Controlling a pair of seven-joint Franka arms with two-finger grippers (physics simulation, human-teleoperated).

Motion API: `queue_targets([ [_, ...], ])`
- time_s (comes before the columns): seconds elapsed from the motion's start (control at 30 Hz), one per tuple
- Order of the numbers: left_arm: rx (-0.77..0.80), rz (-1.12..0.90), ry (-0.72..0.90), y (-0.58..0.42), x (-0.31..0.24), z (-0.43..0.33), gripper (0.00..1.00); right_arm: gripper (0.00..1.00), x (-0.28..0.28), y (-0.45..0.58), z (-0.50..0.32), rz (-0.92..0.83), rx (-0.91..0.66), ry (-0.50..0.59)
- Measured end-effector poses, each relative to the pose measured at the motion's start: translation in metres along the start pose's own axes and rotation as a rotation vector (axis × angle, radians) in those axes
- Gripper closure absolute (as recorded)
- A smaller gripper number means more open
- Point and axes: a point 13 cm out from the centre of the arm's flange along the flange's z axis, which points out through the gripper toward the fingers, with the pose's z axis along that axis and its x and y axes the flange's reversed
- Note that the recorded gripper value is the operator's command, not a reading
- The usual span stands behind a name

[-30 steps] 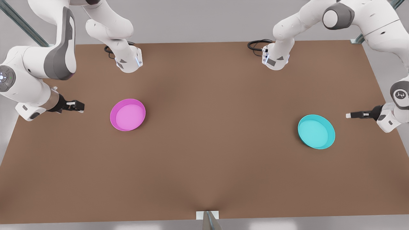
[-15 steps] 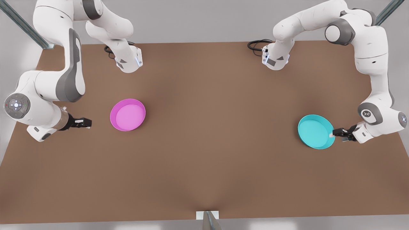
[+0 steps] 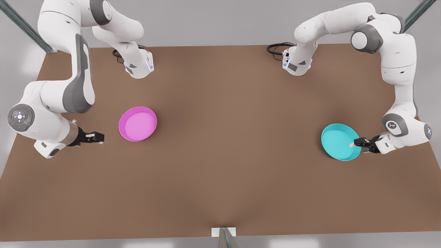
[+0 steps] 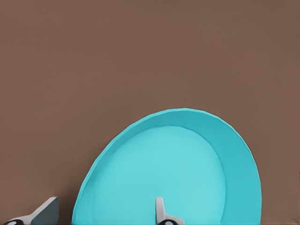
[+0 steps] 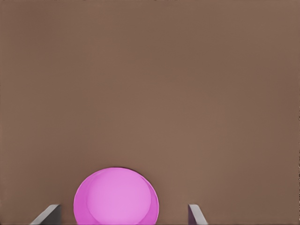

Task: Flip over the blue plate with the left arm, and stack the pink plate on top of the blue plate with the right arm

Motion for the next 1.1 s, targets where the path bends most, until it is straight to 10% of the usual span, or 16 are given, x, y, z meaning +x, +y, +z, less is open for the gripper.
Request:
queue_targets([
  [0.27,0.016,-0.034,0.021,0.003,0.01,0.006,0.0,0.0,0.037,0.012,0.031,0.014,-0.076,0.111],
  [0.43,0.016,-0.054,0.03,0.006,0.013,0.008,0.49,0.0,0.093,0.072,0.141,-0.013,-0.122,0.26],
  [0.8,0.014,-0.098,0.049,0.016,0.024,0.017,0.58,0.0,0.136,-0.032,0.189,0.249,-0.14,0.031],
  [0.9,0.009,-0.104,0.054,0.017,0.025,0.017,0.76,0.0,0.156,-0.078,0.201,0.345,-0.155,0.038],
  [1.1,-0.014,-0.095,0.07,0.02,0.026,0.014,0.79,0.0,0.161,-0.044,0.276,0.286,-0.173,0.156],
])
